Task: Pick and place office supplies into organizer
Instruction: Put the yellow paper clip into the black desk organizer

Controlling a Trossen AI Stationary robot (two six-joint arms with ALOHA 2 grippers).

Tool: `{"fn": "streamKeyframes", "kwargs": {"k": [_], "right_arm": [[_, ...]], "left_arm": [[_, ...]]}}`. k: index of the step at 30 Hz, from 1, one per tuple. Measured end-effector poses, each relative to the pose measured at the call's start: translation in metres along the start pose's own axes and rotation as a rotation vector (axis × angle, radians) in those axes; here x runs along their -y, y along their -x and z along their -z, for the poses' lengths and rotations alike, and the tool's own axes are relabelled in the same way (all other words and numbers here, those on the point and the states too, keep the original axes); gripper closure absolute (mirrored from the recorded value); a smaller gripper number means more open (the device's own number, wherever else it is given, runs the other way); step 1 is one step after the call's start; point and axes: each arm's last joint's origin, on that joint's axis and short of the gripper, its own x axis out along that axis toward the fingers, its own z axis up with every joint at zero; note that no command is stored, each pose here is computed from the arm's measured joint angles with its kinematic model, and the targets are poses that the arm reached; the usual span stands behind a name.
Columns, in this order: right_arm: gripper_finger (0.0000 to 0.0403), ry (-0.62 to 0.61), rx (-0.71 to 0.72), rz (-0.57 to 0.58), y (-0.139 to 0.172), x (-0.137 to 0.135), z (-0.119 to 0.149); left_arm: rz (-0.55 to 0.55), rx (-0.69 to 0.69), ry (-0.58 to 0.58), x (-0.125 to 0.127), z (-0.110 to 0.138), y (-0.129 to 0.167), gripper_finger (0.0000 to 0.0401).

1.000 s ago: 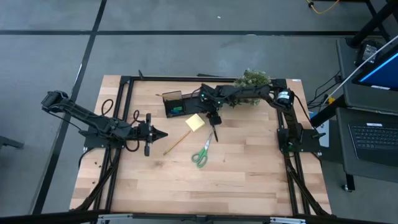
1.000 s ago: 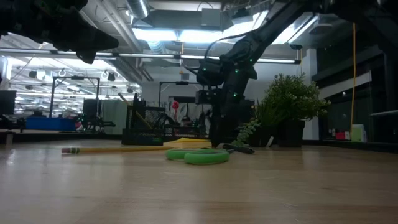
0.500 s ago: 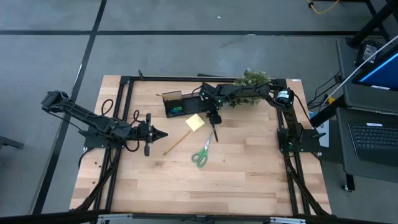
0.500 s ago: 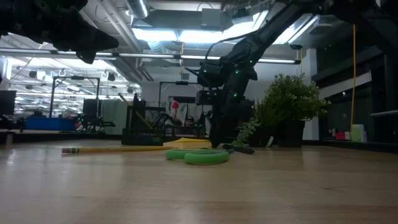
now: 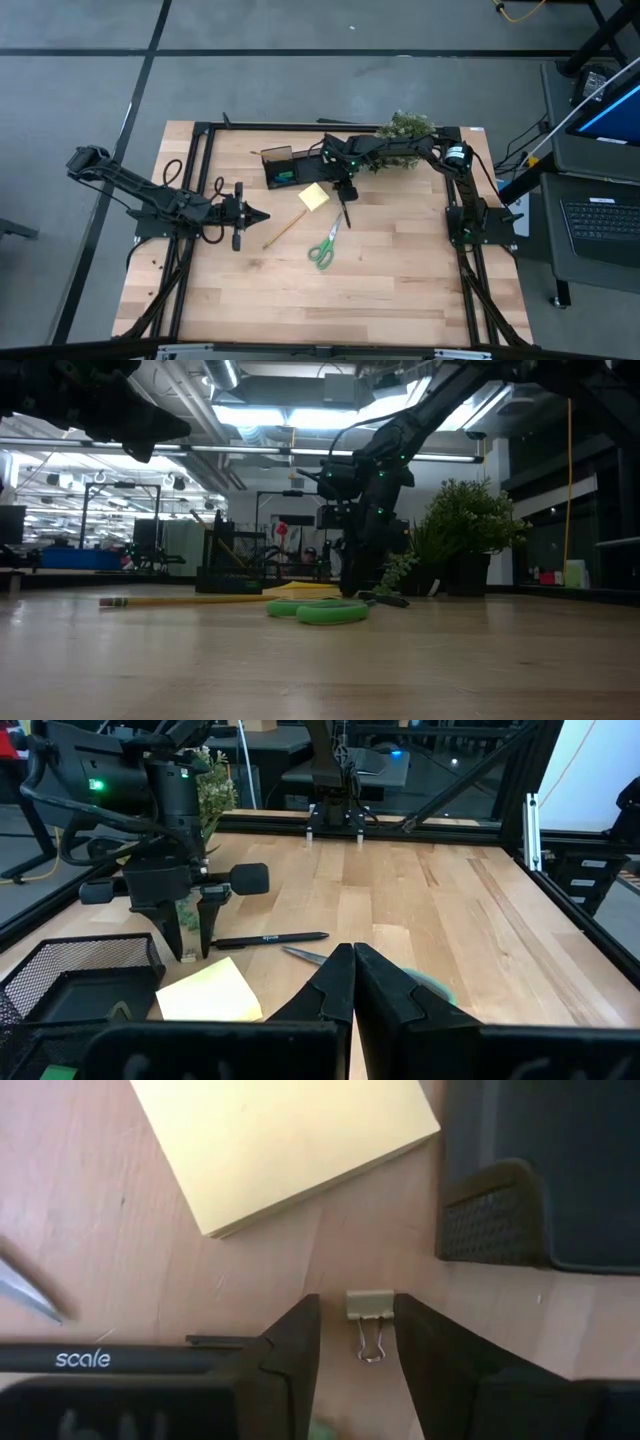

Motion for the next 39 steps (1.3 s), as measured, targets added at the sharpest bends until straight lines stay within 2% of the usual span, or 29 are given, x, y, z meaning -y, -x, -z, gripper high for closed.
{"fn": "streamKeyframes", "kwargs": {"k": [15,33,39], "right_arm": [[0.0272,-0.099,0.019,0.023,-0.0007,0.001,-0.0023],[0.0272,-0.068,-0.012,0.079,-0.0031,-0.0072,-0.0086],[0.0304,-0.067,-0.011,0.076,-0.0031,-0.0073,-0.0086]], "left_arm": [[0.0,0.0,-0.002,0.0,0.0,0.0,0.0398],[0.0,0.0,-0.002,0.0,0.0,0.0,0.0399],[0.0,0.0,-0.002,0.0,0.0,0.0,0.0398]]}}
